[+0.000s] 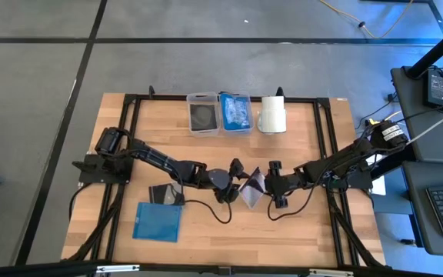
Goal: Pick & place jewel cases by type
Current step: Put the right black CD Case into the left transparent bin
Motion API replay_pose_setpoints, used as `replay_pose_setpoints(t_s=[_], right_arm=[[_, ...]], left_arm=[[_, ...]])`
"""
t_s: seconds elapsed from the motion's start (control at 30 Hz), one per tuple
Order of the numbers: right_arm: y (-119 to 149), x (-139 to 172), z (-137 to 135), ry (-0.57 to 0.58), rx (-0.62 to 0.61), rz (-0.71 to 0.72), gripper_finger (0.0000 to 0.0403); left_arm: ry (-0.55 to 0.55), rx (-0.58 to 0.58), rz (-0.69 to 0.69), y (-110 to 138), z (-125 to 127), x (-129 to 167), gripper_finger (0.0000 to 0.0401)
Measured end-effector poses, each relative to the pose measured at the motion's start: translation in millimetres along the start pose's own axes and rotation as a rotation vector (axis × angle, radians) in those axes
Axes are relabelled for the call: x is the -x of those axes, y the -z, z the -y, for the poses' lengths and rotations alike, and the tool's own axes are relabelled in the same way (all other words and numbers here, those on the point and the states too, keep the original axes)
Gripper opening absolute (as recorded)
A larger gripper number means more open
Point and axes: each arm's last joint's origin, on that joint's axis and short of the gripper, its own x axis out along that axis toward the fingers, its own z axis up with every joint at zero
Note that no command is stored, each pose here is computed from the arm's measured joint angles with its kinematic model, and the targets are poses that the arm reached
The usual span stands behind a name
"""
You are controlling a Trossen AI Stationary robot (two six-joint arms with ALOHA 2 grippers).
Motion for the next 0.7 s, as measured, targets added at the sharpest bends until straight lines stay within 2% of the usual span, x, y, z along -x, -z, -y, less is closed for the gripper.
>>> replay_pose_setpoints(t_s=[0.13,0.33,0.43,0.7], right_arm=[[0.4,0.0,-0.1,-0.005,0.003,-0.004,0.0273],[0.8,0.0,-0.4,-0.01,0.008,-0.009,0.0273],[0.9,0.0,-0.4,-0.01,0.003,-0.01,0.0273],[1.1,0.1,-0.6,-0.012,0.003,-0.01,0.0273]], left_arm=[[0.004,-0.013,0.008,1.2,-1.3,-0.7,0.0255],[0.041,-0.174,0.062,-0.5,0.1,-0.5,0.0255],[0.06,-0.218,0.093,-1.4,0.9,-0.4,0.025],[0.058,-0.208,0.088,-1.1,0.8,-0.4,0.0191]])
